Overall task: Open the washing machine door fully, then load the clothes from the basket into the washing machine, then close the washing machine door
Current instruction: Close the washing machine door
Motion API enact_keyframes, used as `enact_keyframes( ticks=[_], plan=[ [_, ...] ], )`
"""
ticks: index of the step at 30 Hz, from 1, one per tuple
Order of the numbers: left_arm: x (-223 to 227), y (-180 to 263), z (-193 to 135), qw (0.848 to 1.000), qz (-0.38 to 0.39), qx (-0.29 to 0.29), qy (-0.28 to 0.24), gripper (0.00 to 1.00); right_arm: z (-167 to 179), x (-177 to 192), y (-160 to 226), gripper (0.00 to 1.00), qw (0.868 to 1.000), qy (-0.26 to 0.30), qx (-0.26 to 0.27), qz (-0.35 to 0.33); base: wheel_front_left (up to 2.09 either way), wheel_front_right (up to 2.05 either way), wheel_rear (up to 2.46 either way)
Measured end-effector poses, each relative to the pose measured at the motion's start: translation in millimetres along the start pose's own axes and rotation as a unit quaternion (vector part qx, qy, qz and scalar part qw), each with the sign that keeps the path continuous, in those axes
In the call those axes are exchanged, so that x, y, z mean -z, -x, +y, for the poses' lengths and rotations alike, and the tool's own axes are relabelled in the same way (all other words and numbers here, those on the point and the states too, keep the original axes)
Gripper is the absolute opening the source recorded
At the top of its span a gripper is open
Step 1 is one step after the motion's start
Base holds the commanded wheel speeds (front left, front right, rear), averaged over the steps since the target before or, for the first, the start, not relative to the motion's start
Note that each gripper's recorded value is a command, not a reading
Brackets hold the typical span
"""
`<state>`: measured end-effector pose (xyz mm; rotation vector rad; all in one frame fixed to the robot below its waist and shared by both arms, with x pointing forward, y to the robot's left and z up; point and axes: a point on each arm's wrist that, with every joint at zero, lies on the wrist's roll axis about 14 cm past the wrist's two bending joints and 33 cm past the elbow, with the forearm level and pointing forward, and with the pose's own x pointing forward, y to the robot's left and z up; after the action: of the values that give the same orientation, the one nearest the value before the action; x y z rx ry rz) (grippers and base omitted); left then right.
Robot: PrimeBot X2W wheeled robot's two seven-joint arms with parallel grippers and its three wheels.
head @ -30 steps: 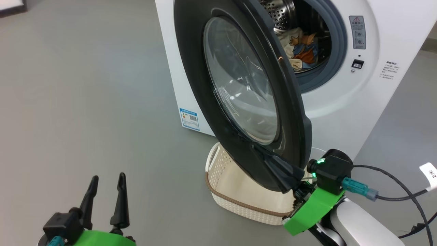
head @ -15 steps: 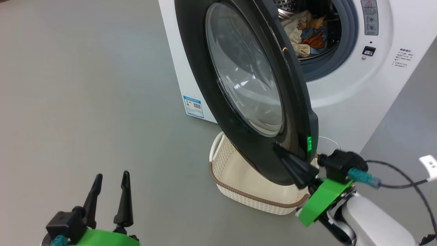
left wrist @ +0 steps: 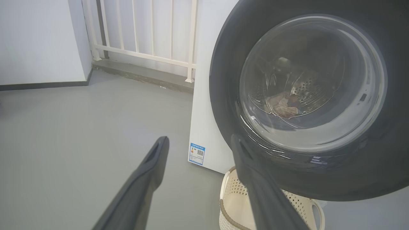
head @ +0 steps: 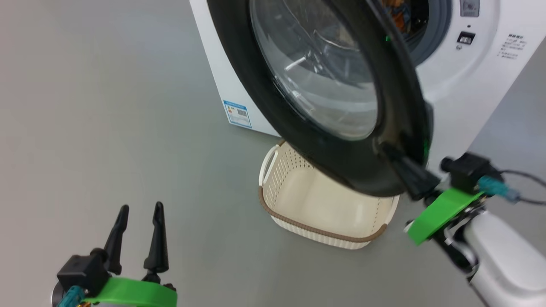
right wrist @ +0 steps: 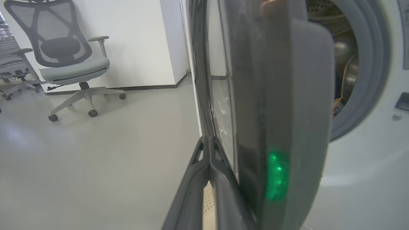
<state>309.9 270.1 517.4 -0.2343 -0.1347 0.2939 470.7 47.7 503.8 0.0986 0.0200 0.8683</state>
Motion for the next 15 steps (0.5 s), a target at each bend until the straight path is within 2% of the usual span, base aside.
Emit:
enact_keyframes(
  ticks=[6,15],
  plan=[
    [5.8,-15.0,-11.4,1.0,0.008,0.011,-0.005,1.0,-55.9,-15.7,-7.5,0.0,0.998,0.0,0.054,-0.027,0.0,0.0,0.0],
    [20.5,-37.4,-24.3,0.999,0.025,0.023,-0.016,1.0,-111.5,-24.9,-23.3,0.0,0.995,0.013,0.089,-0.051,0.0,0.0,0.0]
  ],
)
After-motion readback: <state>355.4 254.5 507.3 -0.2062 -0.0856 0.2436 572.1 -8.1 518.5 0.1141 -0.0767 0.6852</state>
